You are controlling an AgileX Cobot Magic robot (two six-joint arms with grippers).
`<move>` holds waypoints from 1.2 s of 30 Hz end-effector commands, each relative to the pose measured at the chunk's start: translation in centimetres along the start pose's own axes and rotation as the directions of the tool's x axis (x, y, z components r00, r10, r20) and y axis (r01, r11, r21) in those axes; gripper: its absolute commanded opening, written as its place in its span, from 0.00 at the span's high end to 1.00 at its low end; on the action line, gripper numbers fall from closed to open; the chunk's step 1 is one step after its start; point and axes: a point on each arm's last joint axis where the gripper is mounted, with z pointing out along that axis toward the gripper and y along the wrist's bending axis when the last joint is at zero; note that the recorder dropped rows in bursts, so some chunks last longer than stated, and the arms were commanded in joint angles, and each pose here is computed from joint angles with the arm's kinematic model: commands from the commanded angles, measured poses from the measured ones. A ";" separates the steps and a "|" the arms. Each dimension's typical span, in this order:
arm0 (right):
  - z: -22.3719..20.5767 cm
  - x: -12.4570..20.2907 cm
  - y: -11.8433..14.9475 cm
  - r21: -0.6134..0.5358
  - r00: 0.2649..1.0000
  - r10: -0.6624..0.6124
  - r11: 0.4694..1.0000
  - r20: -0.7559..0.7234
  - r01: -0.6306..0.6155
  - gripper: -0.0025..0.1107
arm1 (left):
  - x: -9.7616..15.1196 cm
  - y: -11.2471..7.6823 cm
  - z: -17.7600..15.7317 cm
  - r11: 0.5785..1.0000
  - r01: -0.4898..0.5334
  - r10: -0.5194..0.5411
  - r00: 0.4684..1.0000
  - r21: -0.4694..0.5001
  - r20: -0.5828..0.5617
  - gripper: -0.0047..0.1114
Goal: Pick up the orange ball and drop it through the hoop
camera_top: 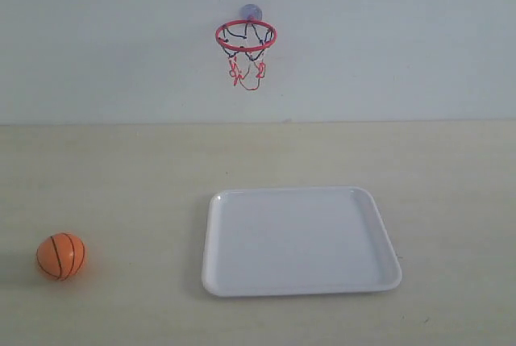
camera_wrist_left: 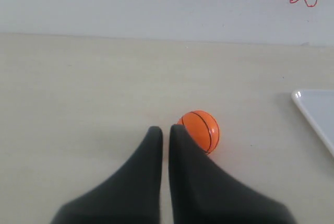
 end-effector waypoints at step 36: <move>-0.7 2.3 0.0 -0.023 0.982 -0.063 0.998 -0.175 0.060 0.97 | 0.0 0.0 0.0 1.000 0.014 -0.014 1.000 0.000 0.007 0.92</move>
